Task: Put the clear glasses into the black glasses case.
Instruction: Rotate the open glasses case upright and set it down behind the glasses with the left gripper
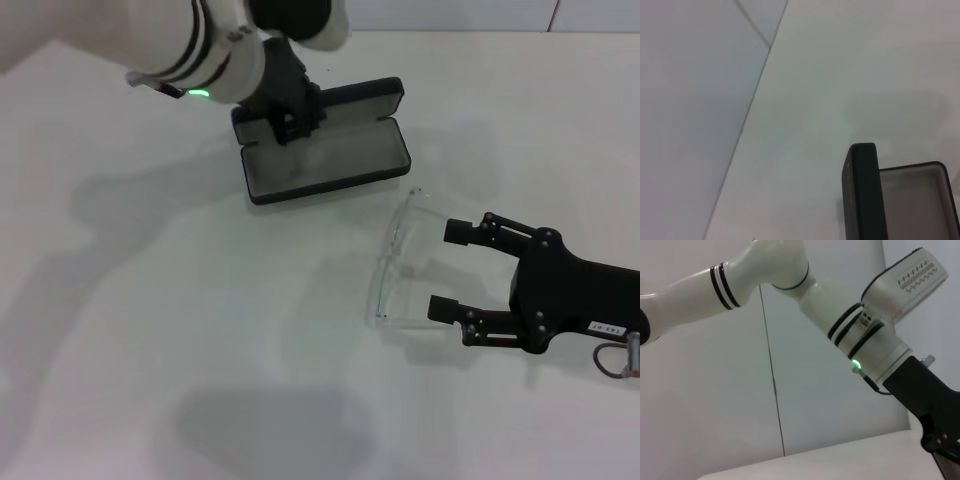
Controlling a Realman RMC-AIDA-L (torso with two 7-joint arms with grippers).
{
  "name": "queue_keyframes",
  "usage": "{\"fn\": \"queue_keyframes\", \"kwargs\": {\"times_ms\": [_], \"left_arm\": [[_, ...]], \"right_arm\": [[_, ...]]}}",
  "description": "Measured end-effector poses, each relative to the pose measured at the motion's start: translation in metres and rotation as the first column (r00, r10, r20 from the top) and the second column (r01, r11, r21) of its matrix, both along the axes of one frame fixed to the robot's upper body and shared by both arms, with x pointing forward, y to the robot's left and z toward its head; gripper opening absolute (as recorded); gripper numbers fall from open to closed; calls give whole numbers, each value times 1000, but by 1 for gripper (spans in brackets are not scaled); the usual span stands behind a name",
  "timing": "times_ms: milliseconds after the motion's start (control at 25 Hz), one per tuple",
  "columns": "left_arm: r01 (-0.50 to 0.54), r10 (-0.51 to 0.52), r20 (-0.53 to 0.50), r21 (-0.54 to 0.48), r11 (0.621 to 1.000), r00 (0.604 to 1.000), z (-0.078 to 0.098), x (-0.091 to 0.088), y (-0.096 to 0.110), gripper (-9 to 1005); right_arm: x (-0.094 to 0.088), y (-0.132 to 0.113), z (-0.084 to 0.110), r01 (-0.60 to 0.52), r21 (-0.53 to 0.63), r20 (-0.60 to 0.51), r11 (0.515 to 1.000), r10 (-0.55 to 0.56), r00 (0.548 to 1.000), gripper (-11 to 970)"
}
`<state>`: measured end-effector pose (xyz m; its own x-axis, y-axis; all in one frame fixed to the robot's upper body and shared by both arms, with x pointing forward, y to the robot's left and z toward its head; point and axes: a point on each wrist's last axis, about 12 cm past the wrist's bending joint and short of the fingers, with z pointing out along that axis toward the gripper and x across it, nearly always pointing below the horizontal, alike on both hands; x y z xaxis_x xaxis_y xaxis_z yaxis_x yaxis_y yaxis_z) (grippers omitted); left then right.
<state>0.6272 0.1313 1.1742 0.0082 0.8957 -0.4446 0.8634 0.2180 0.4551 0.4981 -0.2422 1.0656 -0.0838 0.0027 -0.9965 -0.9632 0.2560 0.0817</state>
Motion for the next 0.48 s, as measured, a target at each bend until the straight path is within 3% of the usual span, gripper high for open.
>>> {"fn": "queue_keyframes", "kwargs": {"times_ms": [200, 480], "left_arm": [[78, -81, 43, 52, 996, 996, -9, -3, -4, 210], [72, -74, 42, 66, 995, 996, -16, 3, -3, 210]], "right_arm": [[-1, -1, -1, 15, 18, -10, 1000, -15, 1000, 861], [-2, -1, -1, 18, 22, -14, 1000, -17, 1000, 860]]}}
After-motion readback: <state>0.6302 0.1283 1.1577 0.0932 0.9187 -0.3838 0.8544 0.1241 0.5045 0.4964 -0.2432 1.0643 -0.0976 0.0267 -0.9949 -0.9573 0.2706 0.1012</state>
